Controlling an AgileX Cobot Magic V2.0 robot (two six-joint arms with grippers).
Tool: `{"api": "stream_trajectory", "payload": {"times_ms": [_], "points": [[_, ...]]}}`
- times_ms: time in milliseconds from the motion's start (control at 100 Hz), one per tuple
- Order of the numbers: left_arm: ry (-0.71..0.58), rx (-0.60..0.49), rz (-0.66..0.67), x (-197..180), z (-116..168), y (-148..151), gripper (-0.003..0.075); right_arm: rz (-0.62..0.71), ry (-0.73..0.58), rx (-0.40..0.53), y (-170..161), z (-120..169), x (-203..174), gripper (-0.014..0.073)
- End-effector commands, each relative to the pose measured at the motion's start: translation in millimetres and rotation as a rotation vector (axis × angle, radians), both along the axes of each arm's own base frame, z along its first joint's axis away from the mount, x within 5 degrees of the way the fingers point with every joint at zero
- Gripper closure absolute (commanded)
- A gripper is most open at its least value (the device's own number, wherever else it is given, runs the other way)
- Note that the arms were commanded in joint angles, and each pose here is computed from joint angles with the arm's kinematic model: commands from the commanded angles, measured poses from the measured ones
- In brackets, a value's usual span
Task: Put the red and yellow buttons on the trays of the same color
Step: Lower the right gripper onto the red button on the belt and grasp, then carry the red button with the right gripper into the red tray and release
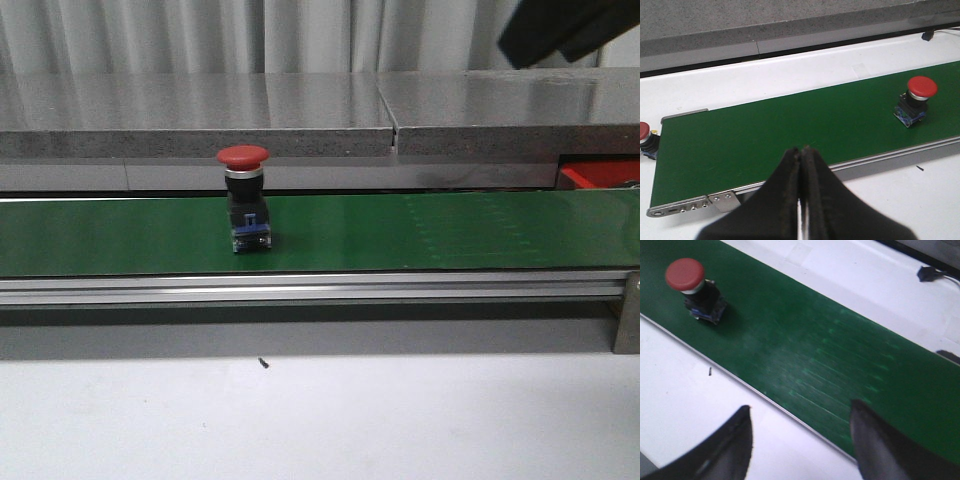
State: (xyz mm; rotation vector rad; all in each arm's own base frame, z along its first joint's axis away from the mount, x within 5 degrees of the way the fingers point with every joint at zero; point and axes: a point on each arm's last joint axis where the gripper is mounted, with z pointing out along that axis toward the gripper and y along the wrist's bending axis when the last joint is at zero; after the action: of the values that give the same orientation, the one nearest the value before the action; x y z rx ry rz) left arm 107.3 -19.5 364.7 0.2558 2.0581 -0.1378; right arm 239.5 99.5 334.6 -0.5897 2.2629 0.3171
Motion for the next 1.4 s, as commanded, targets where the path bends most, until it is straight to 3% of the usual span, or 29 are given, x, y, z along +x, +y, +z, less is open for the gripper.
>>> {"api": "stream_trajectory", "payload": {"times_ms": [0,230,540,950,1020,1240,1390], "points": [[-0.095,-0.029,0.005,1,14,-1,0.0739,0.037,-0.07,0.024,15,21,13,0.0057],[-0.095,-0.029,0.005,1,14,-1,0.0739,0.154,-0.006,0.005,60,24,43,0.0062],[-0.095,-0.029,0.005,1,14,-1,0.0739,0.269,0.125,-0.035,114,3,75,0.0062],[-0.095,-0.029,0.005,1,14,-1,0.0739,0.263,0.166,-0.008,139,-26,109,0.0069],[-0.095,-0.029,0.005,1,14,-1,0.0739,0.26,0.166,-0.013,140,-31,112,0.0128],[-0.095,-0.029,0.005,1,14,-1,0.0739,0.259,0.144,-0.054,138,-33,115,0.0496],[-0.095,-0.029,0.005,1,14,-1,0.0739,0.238,0.087,-0.037,129,-17,114,0.0557]]}}
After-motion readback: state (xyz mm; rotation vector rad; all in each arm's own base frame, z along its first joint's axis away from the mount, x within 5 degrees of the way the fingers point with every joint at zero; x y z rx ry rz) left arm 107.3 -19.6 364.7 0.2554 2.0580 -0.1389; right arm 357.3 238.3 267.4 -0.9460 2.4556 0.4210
